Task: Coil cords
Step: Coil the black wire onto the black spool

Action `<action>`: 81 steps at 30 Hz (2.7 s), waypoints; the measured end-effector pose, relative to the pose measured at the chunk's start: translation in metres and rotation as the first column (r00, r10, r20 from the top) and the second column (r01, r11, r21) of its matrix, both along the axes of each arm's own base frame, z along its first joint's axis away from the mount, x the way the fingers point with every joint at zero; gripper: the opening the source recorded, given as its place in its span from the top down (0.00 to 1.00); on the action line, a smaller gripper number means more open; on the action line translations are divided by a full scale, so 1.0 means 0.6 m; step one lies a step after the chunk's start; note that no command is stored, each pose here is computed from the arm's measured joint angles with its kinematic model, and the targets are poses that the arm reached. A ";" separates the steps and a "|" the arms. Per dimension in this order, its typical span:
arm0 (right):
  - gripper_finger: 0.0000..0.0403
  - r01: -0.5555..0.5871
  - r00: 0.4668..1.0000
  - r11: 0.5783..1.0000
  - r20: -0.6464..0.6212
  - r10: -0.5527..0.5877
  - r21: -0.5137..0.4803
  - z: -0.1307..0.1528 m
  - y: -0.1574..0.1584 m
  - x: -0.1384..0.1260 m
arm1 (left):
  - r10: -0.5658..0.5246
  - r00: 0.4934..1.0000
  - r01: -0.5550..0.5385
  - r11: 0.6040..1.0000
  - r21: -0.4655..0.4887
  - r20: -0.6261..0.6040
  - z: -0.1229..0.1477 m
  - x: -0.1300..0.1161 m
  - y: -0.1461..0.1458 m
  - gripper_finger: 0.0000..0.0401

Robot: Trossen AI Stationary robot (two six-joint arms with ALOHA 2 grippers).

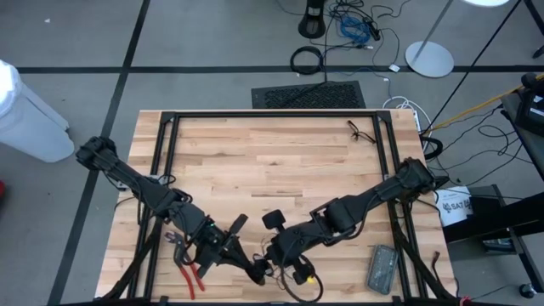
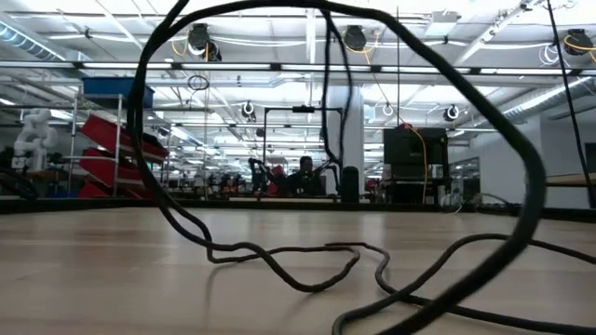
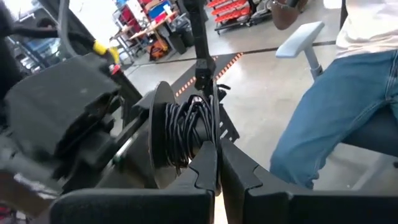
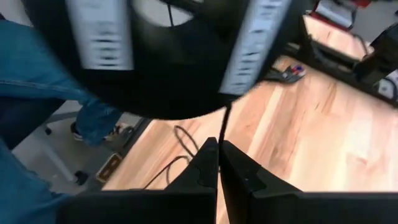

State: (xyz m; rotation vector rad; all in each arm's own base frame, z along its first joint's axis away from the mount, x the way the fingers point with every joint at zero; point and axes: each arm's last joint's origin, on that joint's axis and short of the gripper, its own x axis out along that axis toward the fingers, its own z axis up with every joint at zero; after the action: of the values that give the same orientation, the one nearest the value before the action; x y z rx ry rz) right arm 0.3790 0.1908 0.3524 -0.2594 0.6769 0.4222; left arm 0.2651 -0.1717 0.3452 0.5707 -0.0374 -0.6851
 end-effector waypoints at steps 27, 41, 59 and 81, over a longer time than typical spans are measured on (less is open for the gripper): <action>0.88 0.391 0.901 0.910 -0.144 -0.409 -0.136 -0.029 0.054 -0.079 | 0.254 0.967 -0.252 0.966 0.052 -0.032 0.001 -0.010 0.011 0.98; 0.83 0.648 0.738 0.762 0.246 -0.628 0.002 -0.072 0.183 -0.197 | 0.373 0.922 -0.368 0.928 0.065 -0.100 -0.010 -0.010 0.018 0.98; 0.83 0.721 0.575 0.672 0.393 -0.717 0.170 -0.233 0.168 -0.187 | 0.382 0.905 -0.392 0.920 -0.017 -0.187 -0.018 -0.008 0.012 0.98; 0.83 0.630 0.700 0.768 0.514 -0.496 -0.117 -0.039 0.107 -0.125 | 0.395 0.901 -0.402 0.915 -0.008 -0.179 -0.019 -0.008 0.010 0.98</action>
State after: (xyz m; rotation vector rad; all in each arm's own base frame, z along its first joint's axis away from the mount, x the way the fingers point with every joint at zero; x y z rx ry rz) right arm 0.3040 0.2553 0.3288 -0.3903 0.3137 -0.3496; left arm 0.2606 -0.1654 0.3337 0.4539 0.2234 -0.3293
